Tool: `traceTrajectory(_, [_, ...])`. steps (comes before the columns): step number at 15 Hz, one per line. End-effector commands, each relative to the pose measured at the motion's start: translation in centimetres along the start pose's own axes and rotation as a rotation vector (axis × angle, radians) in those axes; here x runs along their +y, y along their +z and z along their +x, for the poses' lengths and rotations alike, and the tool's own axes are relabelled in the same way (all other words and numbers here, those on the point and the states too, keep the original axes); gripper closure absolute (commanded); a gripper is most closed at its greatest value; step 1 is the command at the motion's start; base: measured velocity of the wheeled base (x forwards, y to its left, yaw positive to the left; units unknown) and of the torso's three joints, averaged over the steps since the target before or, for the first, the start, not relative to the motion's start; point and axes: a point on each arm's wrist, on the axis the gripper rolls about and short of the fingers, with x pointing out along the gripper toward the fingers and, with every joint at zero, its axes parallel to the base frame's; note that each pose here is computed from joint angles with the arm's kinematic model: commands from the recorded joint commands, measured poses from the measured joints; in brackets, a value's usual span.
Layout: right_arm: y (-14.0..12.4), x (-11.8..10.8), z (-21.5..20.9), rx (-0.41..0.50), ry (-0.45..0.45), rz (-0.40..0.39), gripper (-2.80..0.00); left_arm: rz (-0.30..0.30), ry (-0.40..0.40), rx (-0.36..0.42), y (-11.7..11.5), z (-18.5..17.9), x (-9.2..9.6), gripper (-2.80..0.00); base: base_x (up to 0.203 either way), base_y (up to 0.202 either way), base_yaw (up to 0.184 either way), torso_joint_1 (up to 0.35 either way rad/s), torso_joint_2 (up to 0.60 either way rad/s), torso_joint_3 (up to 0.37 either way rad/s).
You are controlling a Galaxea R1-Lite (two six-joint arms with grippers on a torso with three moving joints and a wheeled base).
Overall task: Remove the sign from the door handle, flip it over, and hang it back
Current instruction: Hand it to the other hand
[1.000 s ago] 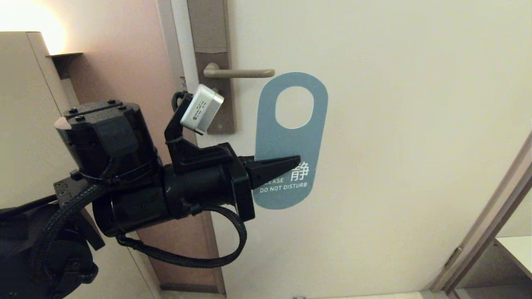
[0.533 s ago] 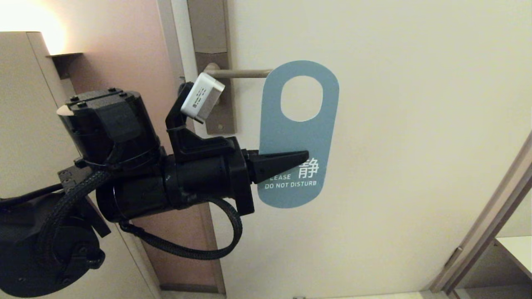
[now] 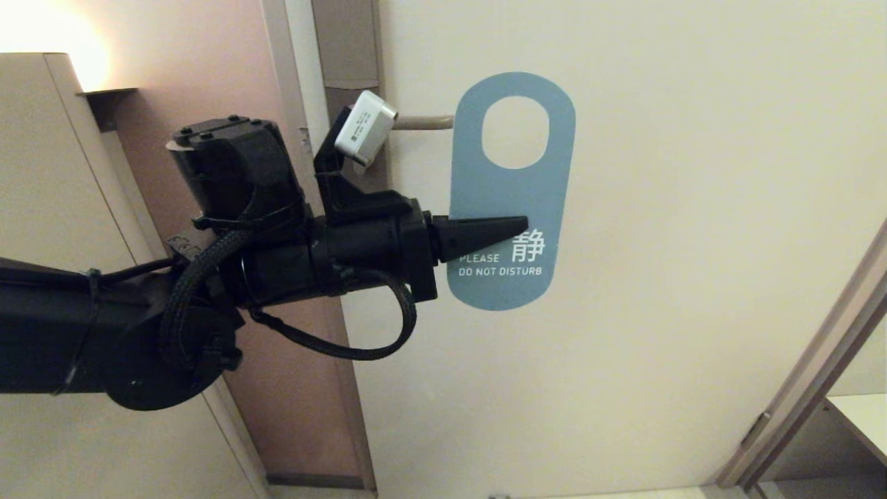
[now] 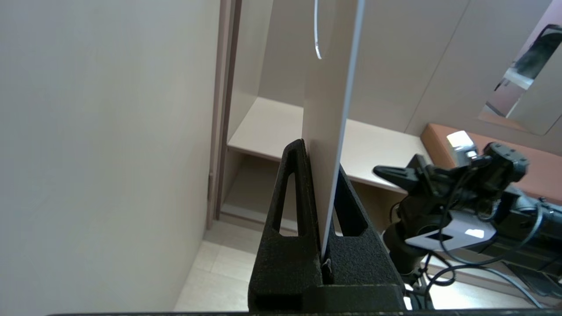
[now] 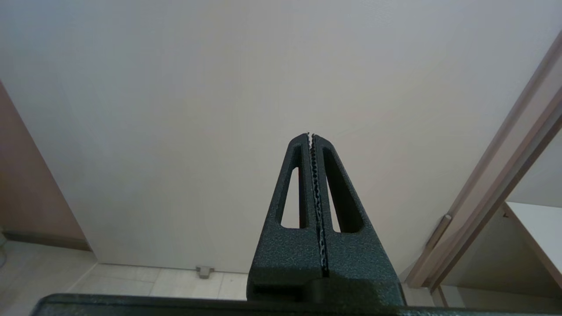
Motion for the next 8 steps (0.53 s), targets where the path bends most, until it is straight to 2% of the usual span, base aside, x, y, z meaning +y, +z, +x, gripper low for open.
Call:
traceTrajectory(1, [0.0, 0.0, 0.0, 0.002, 0.001, -0.001, 0.0, -0.025, 0.001, 0.025, -1.2, 0.9, 1.3, 0.0, 0.0, 0.0, 0.0, 0.0, 0.0, 0.0])
traceTrajectory(5, [0.0, 0.0, 0.0, 0.002, 0.001, -0.001, 0.0, -0.029, -0.04, 0.038, -3.1, 2.4, 3.3, 0.0, 0.0, 0.0, 0.0, 0.0, 0.0, 0.0])
traceTrajectory(8, [0.0, 0.0, 0.0, 0.002, 0.001, 0.0, 0.0, -0.017, -0.058, 0.025, -3.2, 3.3, 3.9, 0.0, 0.0, 0.0, 0.0, 0.0, 0.0, 0.0])
